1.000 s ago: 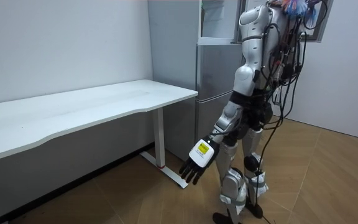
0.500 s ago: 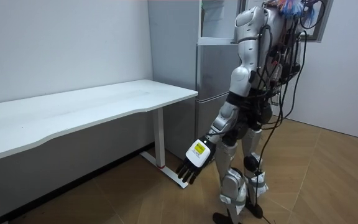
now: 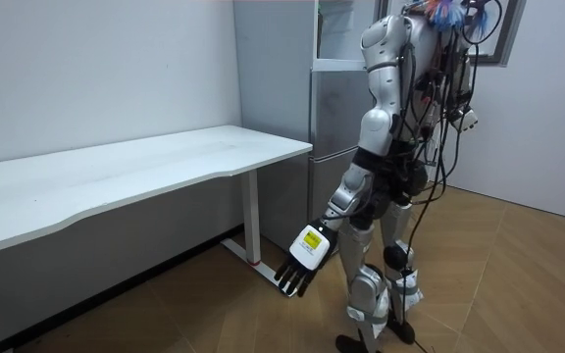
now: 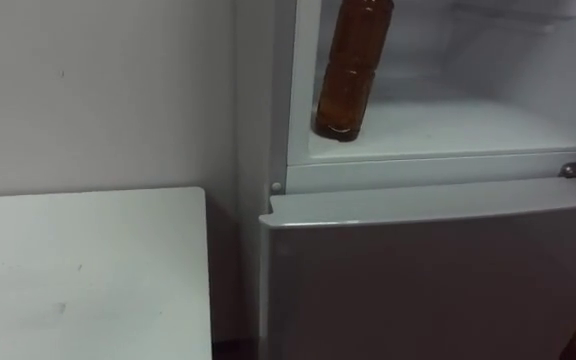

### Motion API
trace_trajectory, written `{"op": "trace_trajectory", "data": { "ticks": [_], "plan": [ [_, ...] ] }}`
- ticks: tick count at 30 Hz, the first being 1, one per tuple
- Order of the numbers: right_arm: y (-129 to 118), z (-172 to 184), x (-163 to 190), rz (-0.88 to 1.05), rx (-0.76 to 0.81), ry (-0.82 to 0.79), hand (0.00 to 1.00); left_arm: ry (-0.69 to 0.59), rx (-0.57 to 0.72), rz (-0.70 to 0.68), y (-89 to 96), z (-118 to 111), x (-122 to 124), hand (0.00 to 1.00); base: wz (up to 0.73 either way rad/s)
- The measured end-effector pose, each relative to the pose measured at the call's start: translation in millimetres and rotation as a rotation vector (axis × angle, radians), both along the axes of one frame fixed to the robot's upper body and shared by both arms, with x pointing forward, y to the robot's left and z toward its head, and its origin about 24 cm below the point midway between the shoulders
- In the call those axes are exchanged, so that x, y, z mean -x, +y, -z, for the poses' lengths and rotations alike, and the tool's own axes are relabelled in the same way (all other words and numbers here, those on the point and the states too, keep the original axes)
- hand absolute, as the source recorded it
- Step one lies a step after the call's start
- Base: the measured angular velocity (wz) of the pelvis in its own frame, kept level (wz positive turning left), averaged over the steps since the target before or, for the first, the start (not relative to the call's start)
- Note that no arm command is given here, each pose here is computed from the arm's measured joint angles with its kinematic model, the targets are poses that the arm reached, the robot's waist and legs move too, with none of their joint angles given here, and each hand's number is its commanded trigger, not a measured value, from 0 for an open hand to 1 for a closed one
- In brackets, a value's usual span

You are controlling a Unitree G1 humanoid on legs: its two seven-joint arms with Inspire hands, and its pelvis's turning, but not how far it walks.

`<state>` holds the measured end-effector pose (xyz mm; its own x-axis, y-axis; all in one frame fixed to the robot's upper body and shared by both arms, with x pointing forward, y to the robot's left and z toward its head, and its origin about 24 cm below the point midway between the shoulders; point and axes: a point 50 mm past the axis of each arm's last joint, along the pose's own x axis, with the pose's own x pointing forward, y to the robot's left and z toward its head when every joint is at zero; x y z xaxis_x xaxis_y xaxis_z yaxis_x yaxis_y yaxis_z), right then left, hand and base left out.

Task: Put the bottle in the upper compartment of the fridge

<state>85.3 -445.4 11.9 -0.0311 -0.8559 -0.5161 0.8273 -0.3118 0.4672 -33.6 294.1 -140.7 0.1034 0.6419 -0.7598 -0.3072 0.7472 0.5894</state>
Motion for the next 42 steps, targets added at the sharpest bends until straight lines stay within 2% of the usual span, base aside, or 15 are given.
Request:
{"op": "trace_trajectory", "data": {
  "ticks": [6, 11, 18, 26, 42],
  "plan": [
    [-24.7, -51.0, -18.1, 0.069, 0.092, -0.037, 0.00, -0.006, 0.020, 0.006, 2.7, -0.8, 0.3, 0.00, 0.00],
    [-30.1, -88.5, -32.8, 0.065, 0.180, -0.130, 0.00, -0.002, 0.023, -0.030, 4.3, -2.2, 8.5, 0.00, 0.01],
    [-24.2, -104.4, -46.8, 0.011, 0.204, -0.177, 0.00, -0.003, 0.016, -0.025, 6.9, -3.1, 7.4, 0.00, 0.00],
    [-16.9, -134.4, -69.5, -0.045, 0.277, -0.323, 0.00, 0.024, 0.033, -0.027, 4.8, -1.9, 14.8, 0.00, 0.00],
    [-13.5, -140.4, -75.4, -0.080, 0.280, -0.341, 0.00, 0.036, 0.051, -0.003, 3.7, -1.3, 16.5, 0.00, 0.00]
  ]
}}
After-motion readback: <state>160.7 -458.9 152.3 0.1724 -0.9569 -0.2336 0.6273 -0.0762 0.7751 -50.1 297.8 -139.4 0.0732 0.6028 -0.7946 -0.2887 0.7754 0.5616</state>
